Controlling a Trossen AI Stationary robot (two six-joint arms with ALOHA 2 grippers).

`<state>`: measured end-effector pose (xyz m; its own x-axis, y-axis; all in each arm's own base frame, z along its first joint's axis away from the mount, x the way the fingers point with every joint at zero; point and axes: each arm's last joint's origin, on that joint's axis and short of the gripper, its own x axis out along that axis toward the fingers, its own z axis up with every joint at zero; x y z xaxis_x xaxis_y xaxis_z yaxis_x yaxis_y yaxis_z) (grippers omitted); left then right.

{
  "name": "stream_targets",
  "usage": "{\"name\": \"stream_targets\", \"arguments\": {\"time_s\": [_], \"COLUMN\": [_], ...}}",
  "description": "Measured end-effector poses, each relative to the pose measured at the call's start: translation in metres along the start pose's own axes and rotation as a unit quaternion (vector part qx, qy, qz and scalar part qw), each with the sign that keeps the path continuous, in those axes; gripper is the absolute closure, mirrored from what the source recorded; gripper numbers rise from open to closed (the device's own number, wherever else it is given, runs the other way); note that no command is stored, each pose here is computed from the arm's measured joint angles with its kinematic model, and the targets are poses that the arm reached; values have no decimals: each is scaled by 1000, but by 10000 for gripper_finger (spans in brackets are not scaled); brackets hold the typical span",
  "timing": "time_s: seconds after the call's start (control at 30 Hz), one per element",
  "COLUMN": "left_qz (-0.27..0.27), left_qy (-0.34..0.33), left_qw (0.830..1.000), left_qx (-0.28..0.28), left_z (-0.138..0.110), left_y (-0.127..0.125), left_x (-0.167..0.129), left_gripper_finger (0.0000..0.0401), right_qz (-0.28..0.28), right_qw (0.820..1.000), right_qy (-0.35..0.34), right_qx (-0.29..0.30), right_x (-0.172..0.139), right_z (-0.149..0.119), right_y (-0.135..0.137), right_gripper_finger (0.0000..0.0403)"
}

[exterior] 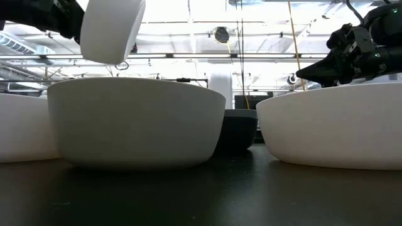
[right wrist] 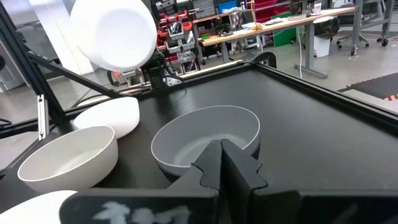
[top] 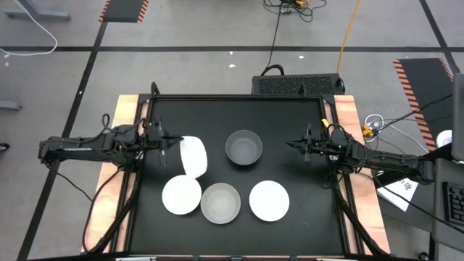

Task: Nest bowls inside each other
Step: Stack the top white bowl on the gray bowl

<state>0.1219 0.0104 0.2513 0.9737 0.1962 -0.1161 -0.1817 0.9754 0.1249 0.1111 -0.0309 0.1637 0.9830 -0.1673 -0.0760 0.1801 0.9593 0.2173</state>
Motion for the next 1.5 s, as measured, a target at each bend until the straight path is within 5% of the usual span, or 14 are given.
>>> {"name": "stream_targets", "arguments": {"time_s": [0.63,1.5], "left_qz": [-19,-89], "left_qy": [-67,18], "left_qw": [997,996], "left_qx": [10,6], "left_z": [14,67], "left_y": [15,75], "left_x": [18,134], "left_gripper_finger": [401,401], "right_qz": [3,2], "right_qw": [1000,1000], "right_qy": [-14,-8], "right_qx": [-7,-11], "right_x": [0,0], "right_z": [3,2], "right_y": [1,0], "right_gripper_finger": [403,403]}}
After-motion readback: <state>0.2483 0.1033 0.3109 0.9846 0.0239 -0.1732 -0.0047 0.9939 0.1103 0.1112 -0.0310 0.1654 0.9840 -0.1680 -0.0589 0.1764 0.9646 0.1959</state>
